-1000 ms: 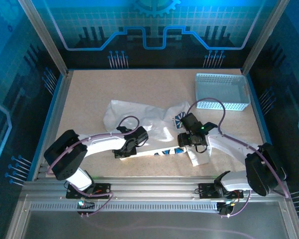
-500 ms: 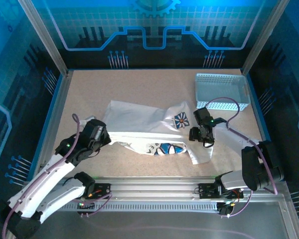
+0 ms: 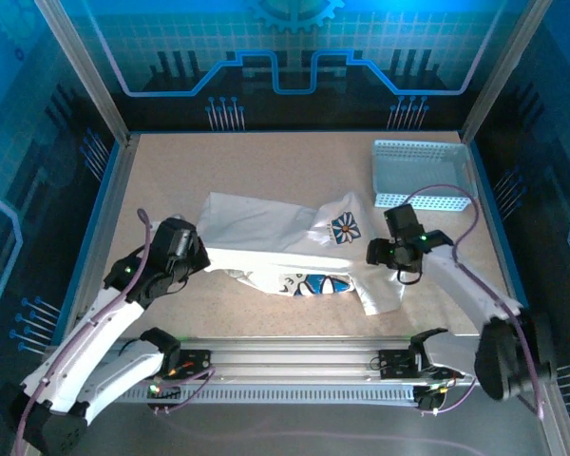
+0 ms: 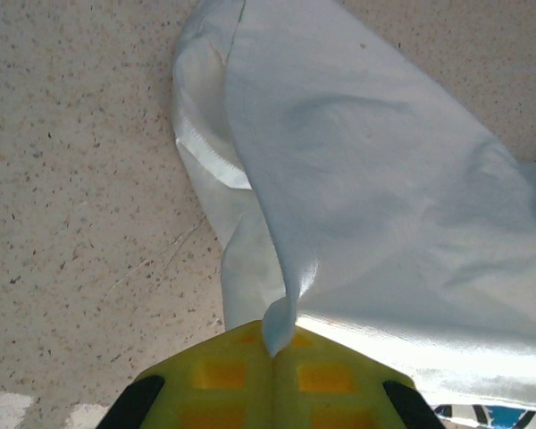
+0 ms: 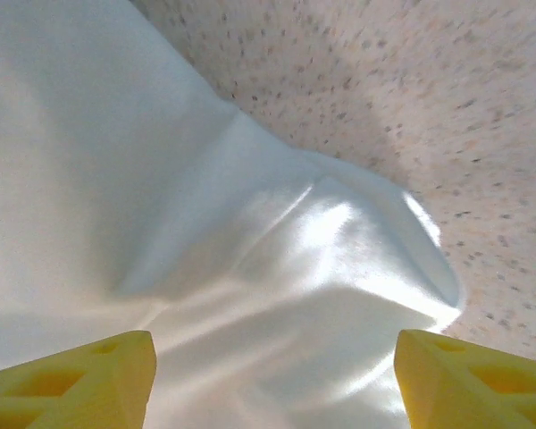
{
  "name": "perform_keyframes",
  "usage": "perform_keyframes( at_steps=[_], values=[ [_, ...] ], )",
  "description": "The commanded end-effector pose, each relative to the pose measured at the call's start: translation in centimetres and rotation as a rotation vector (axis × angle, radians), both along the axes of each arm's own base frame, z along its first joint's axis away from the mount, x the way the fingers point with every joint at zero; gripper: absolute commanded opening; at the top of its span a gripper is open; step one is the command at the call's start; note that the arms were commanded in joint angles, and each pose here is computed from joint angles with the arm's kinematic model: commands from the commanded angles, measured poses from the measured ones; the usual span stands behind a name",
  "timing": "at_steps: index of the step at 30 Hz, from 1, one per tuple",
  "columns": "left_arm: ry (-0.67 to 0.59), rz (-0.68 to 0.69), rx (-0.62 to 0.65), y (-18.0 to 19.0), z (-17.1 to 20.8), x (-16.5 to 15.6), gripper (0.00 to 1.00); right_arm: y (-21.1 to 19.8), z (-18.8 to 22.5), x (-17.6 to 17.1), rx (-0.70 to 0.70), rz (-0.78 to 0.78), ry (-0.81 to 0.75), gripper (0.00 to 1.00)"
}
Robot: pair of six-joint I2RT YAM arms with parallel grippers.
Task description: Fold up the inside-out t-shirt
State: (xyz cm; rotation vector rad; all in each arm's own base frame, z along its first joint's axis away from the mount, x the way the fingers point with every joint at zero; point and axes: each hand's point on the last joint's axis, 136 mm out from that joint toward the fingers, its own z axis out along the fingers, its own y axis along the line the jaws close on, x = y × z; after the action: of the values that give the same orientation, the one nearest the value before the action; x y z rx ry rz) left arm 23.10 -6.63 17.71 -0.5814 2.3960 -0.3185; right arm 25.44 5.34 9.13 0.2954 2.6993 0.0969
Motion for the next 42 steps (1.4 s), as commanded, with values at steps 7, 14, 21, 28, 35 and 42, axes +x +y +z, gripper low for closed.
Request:
perform_keyframes(
  at_steps=[7,14,21,28,35,42],
  values=[
    [-0.044,0.101,0.027,3.1,2.0,2.2,0.00,-2.1,-1.8,-3.0,0.059,-0.111,0.102,0.80],
    [0.009,0.187,0.087,5.7,1.3,2.1,0.00,-0.8,-4.7,-2.4,0.141,-0.108,0.181,0.80],
    [0.118,0.380,0.052,10.6,-1.4,1.7,0.00,2.0,-4.7,-3.4,0.166,-0.022,0.199,0.76],
    [0.181,0.433,0.054,12.4,-3.0,2.3,0.00,6.5,-3.2,-6.8,0.152,0.131,0.195,0.70],
    [0.182,0.453,0.041,13.0,-3.2,2.4,0.00,6.2,-3.8,-10.6,0.070,0.138,0.237,0.56],
    [0.174,0.443,0.022,12.7,-3.1,2.7,0.00,8.8,-6.5,-10.0,0.094,0.183,0.267,0.55]
  ],
)
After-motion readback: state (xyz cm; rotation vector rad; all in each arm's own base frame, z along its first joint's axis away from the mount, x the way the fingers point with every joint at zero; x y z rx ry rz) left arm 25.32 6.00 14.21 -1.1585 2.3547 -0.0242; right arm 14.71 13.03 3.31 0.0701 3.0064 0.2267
